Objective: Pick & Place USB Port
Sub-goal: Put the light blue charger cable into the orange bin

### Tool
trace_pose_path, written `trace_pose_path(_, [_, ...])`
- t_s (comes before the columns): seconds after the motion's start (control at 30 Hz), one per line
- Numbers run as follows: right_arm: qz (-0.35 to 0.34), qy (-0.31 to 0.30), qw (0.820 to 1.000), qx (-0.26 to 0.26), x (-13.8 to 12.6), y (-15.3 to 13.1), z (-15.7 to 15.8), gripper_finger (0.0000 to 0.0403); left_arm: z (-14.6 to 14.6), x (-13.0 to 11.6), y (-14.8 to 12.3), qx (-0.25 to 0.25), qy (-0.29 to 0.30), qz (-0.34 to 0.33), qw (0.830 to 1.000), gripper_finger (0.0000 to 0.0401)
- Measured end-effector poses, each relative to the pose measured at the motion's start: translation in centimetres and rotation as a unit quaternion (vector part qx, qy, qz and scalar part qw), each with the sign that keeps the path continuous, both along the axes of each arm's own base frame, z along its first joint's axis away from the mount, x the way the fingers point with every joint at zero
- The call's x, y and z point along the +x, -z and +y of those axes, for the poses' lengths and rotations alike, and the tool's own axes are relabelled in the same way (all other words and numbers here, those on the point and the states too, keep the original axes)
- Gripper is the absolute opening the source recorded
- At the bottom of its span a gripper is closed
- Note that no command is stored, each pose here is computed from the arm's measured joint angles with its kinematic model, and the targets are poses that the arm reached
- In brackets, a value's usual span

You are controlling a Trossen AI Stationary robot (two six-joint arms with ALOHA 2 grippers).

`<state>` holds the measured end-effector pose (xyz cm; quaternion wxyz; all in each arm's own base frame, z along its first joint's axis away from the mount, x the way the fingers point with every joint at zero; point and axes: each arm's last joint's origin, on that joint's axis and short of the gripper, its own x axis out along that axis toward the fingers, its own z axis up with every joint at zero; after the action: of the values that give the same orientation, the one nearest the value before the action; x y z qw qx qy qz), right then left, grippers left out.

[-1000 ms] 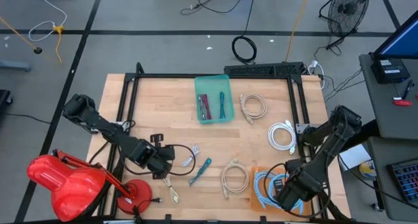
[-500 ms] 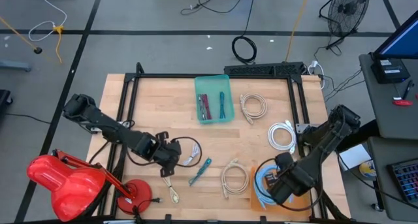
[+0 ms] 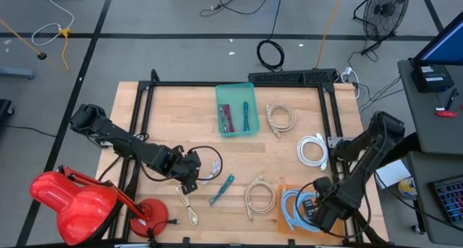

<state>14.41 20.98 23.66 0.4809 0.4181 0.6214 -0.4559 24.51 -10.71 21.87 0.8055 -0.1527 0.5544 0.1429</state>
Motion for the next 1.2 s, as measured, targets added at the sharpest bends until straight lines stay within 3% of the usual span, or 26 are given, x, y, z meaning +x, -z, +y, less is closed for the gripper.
trace_pose_path(0.2, [0.009,-0.007,1.000,0.025,-0.9,2.7,0.3,0.0033,0.0,0.0,0.0,-0.005,-0.013,0.000,1.000,0.0021])
trace_pose_path(0.4, [0.039,-0.022,0.999,-0.002,-2.2,2.3,0.3,0.0033,0.0,0.0,0.0,-0.019,-0.028,0.003,0.999,0.0021])
trace_pose_path(0.8, [0.080,-0.063,0.995,-0.004,-4.6,2.8,1.0,0.0033,0.8,0.3,0.0,-0.024,-0.067,-0.001,0.997,0.0021])
trace_pose_path(1.2, [0.058,-0.081,0.995,0.013,-4.7,4.6,0.8,0.0047,1.5,0.7,0.0,-0.032,-0.105,-0.007,0.994,0.0021])
